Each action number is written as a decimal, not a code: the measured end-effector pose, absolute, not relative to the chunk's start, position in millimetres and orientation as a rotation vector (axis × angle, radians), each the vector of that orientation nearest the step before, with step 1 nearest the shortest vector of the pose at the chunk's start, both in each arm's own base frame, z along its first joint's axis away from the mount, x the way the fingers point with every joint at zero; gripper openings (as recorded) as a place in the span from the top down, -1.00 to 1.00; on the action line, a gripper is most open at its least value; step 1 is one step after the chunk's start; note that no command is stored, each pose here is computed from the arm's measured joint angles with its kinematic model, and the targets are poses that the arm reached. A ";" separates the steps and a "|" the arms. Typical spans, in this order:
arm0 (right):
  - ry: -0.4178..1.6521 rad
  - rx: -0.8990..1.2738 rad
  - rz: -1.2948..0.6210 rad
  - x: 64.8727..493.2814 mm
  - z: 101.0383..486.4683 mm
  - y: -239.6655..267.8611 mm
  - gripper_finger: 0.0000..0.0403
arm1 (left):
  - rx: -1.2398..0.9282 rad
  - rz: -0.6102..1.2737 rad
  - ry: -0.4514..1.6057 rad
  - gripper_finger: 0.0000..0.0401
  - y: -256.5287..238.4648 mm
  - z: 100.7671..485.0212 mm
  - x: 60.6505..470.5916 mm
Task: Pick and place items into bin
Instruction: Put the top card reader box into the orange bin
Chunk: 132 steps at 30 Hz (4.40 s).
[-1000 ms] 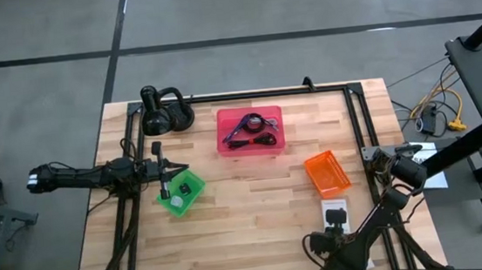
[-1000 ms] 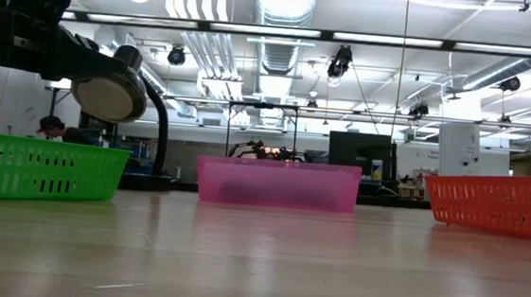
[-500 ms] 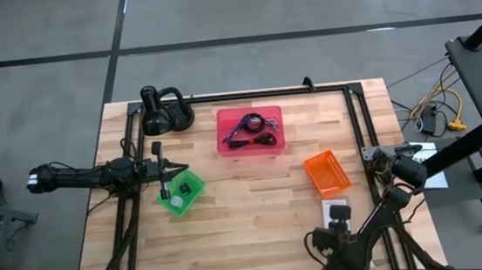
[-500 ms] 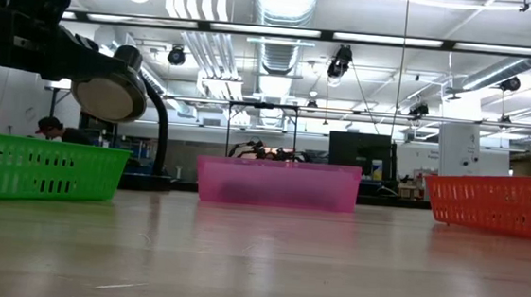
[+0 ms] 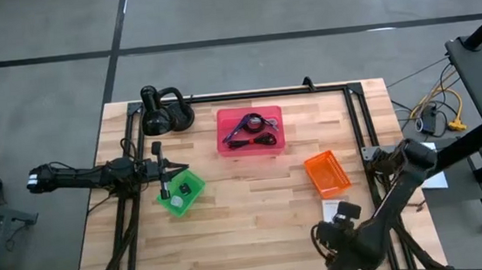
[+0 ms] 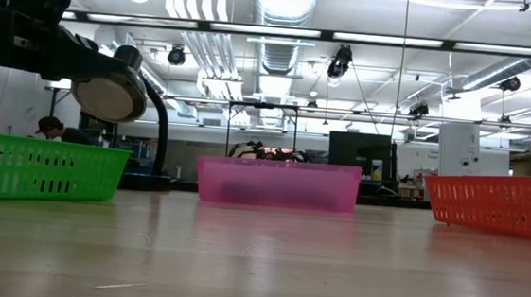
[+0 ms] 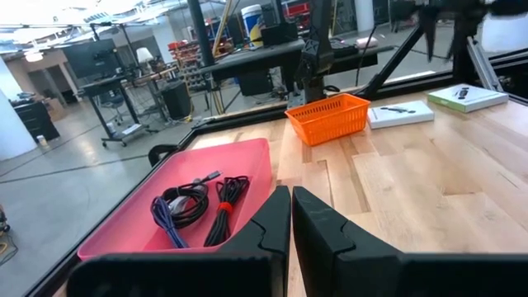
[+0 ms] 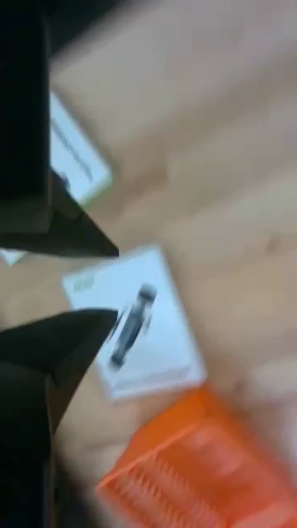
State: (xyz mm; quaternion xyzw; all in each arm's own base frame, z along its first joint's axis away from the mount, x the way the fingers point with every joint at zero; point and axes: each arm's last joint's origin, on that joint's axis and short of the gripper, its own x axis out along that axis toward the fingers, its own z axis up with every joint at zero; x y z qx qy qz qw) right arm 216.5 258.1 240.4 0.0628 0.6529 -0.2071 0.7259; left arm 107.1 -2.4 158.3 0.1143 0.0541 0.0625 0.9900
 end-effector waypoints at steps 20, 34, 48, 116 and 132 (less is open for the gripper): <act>1.543 0.142 -0.156 205.9 224.1 294.0 -0.97 | 0.227 0.126 0.105 1.00 -2.3 158.6 107.1; 1.619 0.004 -0.031 201.5 177.3 322.5 -0.98 | 0.226 0.127 0.104 1.00 -2.3 158.7 107.1; 1.678 -0.113 0.011 203.1 152.3 324.7 -0.98 | 0.226 0.127 0.102 1.00 -2.3 159.0 107.1; 1.703 0.055 -0.232 222.8 131.1 300.5 -0.81 | 0.229 0.124 0.127 1.00 -2.4 156.7 108.2; 1.661 0.170 -0.399 222.7 130.2 298.8 -0.91 | 0.208 0.124 0.142 1.00 -2.5 155.2 109.1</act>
